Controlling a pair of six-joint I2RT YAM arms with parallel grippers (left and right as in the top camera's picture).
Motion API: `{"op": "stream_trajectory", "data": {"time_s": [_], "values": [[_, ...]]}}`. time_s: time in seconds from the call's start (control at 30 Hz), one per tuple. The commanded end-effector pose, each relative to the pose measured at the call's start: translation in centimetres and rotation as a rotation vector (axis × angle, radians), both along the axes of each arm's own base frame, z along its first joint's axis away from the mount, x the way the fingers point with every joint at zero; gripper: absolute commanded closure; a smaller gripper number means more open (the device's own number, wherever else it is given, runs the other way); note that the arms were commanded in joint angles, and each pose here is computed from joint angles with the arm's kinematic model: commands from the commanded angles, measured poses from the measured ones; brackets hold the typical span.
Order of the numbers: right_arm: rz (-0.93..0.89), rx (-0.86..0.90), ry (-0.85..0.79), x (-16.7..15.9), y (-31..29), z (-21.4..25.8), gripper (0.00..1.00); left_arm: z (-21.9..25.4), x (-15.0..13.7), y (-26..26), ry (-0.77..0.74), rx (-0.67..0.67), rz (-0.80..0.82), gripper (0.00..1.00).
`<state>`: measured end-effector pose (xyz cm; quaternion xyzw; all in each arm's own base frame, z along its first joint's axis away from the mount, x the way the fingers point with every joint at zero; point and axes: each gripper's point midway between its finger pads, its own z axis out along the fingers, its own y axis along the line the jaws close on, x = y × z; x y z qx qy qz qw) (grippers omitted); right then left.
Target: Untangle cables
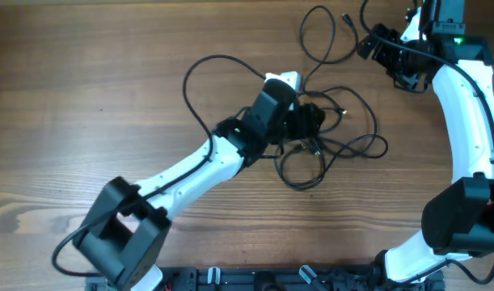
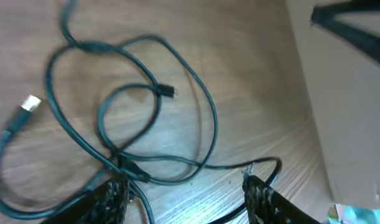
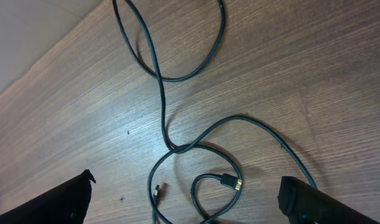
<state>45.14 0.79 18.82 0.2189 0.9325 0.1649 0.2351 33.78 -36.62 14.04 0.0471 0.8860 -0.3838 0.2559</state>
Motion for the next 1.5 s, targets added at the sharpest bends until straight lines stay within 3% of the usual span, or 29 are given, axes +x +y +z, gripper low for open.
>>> {"op": "stream_trajectory", "data": {"time_s": [0.0, 0.1, 0.2, 0.33, 0.37, 0.4, 0.43, 0.47, 0.53, 0.63, 0.73, 0.87, 0.93, 1.03, 1.13, 1.27, 1.47], "values": [[0.016, -0.033, 0.010, 0.0, -0.4, -0.6, 0.01, -0.9, -3.5, -3.6, -0.047, -0.011, -0.239, 0.41], [0.016, -0.033, 0.012, 0.0, -0.4, -0.6, 0.01, -2.5, -5.4, -5.2, -0.162, 0.062, -0.390, 0.38], [0.016, -0.032, 0.018, -0.1, -0.4, -0.7, 0.01, -2.9, -6.2, -7.0, -0.202, 0.038, -0.427, 0.28], [0.016, -0.031, 0.023, -0.2, -0.4, -0.7, 0.01, -6.0, -5.4, -8.1, -0.213, 0.043, -0.418, 0.36], [0.017, -0.031, 0.023, -0.2, -0.4, -0.7, 0.01, -7.0, -5.0, -7.9, -0.208, 0.064, -0.398, 0.42], [0.017, -0.032, 0.023, -0.2, -0.4, -0.7, 0.01, -7.4, -4.6, -7.7, -0.211, 0.083, -0.379, 0.59], [0.017, -0.032, 0.024, -0.3, -0.4, -0.7, 0.01, -7.4, -4.4, -7.6, -0.218, 0.088, -0.368, 0.86], [0.017, -0.031, 0.025, -0.3, -0.4, -0.7, 0.02, -6.8, -3.9, -7.6, -0.236, 0.085, -0.351, 0.96], [0.020, -0.028, 0.026, -0.3, -0.3, -0.7, 0.01, -5.2, -2.9, -7.1, -0.260, 0.066, -0.324, 0.96], [0.034, -0.032, 0.026, -0.4, -0.3, -0.8, 0.01, 4.0, -0.7, -4.4, -0.322, -0.084, -0.251, 0.96], [0.039, -0.031, 0.021, -0.3, -0.2, -0.7, 0.01, 18.5, -2.7, 0.6, -0.327, -0.420, -0.283, 0.96], [0.063, 0.001, 0.010, -0.2, 0.4, -0.5, 0.01, 27.0, -5.9, 7.5, -0.395, -0.564, -0.368, 0.96], [0.092, 0.033, -0.002, -0.1, 1.1, -0.2, 0.01, 28.2, -7.0, 9.6, -0.374, -0.590, -0.412, 0.96], [0.284, 0.103, -0.096, 0.2, 3.8, 1.2, 0.01, 28.0, -7.0, 11.3, -0.294, -0.608, -0.432, 0.96], [0.500, 0.216, -0.218, -0.2, 7.0, 3.4, 0.01, 28.2, -5.4, 13.2, -0.129, -0.670, -0.317, 0.96], [0.829, 0.407, -0.435, -2.7, 11.2, 7.5, 0.02, 29.2, -4.3, 14.8, -0.023, -0.744, -0.224, 0.96], [1.135, 0.360, -0.485, -6.9, 16.2, 5.8, 0.02, 30.2, -1.1, 16.3, 0.081, -0.869, 0.016, 0.96]]}}
